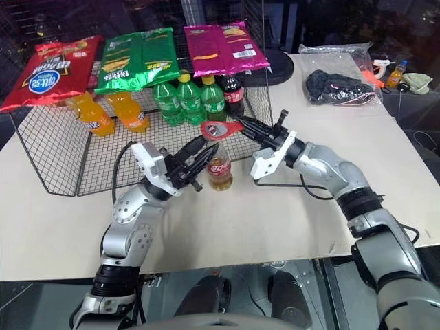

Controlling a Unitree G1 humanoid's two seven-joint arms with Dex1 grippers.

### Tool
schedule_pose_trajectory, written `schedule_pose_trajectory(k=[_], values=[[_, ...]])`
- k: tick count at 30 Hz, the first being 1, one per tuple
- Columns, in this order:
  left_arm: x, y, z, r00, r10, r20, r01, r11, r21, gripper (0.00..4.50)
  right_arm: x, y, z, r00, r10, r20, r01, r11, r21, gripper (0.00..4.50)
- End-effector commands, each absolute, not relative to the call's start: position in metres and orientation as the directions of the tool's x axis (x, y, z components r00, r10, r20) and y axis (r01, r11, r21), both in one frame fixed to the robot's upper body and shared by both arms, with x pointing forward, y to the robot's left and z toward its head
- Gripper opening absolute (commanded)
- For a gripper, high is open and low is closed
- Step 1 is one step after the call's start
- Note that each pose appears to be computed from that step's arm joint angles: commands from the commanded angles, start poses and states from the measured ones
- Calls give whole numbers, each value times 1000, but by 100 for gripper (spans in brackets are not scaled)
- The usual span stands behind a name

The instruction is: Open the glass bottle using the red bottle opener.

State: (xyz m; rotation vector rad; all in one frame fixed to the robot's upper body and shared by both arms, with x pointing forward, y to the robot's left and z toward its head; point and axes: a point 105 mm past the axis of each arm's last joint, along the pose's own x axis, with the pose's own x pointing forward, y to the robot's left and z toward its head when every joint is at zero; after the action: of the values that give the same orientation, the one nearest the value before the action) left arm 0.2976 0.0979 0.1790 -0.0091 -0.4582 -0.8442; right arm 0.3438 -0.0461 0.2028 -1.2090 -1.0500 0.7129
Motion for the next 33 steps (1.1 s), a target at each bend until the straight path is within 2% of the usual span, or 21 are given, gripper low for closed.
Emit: schedule_pose_trajectory(k=[1,11,16,18,21,23,25,27,30,33], values=[[299,93,170,580,-733,355,732,660,168,102,340,-41,204,347,906,242,102,220,-970,0],[298,95,169,586,-728,355,729,666,161,102,341,-50,230,361,851,382,139,356,-924,0],[298,96,170,588,-726,357,728,667,158,102,351,-62,237,429,770,472,66,494,-867,0],[298,97,170,588,-726,357,728,667,158,102,354,-65,234,463,741,485,-18,555,-831,0],[297,97,170,586,-727,357,730,666,157,102,357,-62,218,523,712,469,-253,655,-712,0],[297,97,170,586,-728,356,730,665,159,102,355,-58,208,539,719,439,-391,675,-625,0],[297,97,170,587,-728,356,729,666,159,102,348,-50,194,540,752,378,-579,658,-482,0],[296,97,169,587,-728,355,730,665,158,102,339,-44,187,519,785,339,-689,619,-377,0],[296,97,169,586,-729,354,732,663,156,102,327,-35,180,492,823,286,-804,555,-214,0],[296,97,169,586,-730,352,732,663,156,102,319,-30,173,477,850,221,-857,507,-99,0]])
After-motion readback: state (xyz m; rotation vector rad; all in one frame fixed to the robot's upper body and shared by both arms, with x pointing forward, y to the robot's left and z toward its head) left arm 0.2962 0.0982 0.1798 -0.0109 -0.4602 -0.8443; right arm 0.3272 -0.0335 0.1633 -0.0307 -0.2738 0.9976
